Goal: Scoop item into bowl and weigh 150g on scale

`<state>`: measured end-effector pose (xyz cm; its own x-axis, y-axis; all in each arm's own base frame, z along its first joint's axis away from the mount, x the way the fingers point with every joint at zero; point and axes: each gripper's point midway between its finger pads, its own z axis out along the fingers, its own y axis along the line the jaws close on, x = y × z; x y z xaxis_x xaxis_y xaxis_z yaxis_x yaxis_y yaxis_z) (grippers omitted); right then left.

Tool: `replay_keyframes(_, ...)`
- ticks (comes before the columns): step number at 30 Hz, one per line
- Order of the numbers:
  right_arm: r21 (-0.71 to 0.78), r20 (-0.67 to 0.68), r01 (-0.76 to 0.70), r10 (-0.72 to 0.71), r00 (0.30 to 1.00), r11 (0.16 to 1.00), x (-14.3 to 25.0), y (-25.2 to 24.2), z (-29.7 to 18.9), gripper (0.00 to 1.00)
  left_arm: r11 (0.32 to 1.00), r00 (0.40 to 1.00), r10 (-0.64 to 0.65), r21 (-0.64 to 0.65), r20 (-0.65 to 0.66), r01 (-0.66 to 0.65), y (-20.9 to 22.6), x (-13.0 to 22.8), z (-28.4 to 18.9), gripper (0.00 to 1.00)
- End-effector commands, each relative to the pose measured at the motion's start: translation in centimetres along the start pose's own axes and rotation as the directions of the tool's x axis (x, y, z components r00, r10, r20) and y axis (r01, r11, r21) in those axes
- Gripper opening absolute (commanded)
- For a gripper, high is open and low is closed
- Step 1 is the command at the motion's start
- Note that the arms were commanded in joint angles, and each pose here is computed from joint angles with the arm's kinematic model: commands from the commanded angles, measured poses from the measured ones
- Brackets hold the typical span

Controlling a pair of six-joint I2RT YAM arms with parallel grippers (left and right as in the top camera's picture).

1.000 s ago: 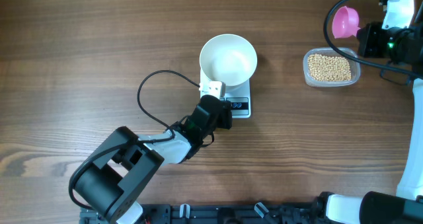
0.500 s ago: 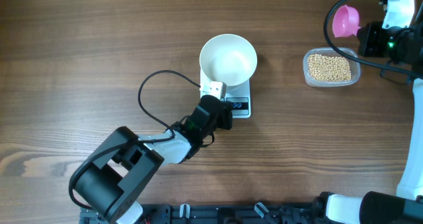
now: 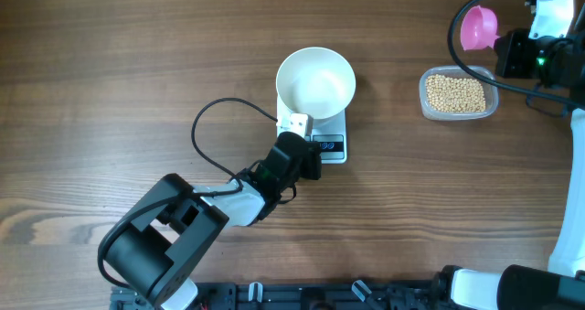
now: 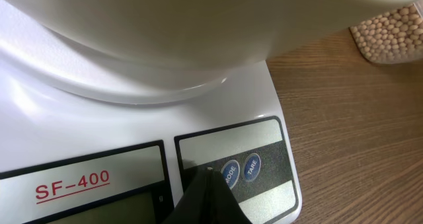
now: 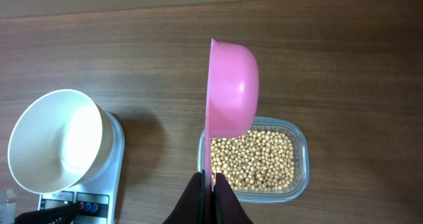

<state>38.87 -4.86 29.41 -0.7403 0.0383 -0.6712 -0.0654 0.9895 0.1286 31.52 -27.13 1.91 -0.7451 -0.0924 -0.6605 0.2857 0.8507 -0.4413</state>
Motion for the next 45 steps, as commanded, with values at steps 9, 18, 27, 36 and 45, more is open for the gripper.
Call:
replay_keyframes(9, -0.006, -0.004, -0.010, 0.010, 1.000, 1.000, 0.1, -0.1, 0.3, 0.04, 0.999, 0.999, -0.012, -0.036, -0.043, 0.011, 1.1, 1.4, 0.9, 0.04)
replay_keyframes(18, -0.003, -0.015, -0.011, 0.011, 1.000, 1.000, 0.3, -0.1, 0.3, 0.04, 0.997, 0.994, -0.016, -0.080, -0.108, 0.007, 2.2, 3.0, 0.7, 0.04)
replay_keyframes(27, -0.001, -0.017, -0.012, 0.012, 1.000, 1.000, 0.4, -0.2, 0.3, 0.04, 0.997, 0.994, -0.016, -0.081, -0.108, 0.007, 2.2, 3.0, 0.7, 0.04)
replay_keyframes(36, -0.001, -0.019, -0.013, 0.013, 1.000, 1.000, 0.4, -0.2, 0.3, 0.05, 0.995, 0.991, -0.018, -0.103, -0.135, 0.004, 2.7, 3.7, 0.6, 0.04)
replay_keyframes(45, -0.001, -0.019, -0.013, 0.013, 1.000, 1.000, 0.4, -0.2, 0.3, 0.04, 0.992, 0.988, -0.020, -0.123, -0.156, 0.000, 3.2, 4.2, 0.4, 0.04)
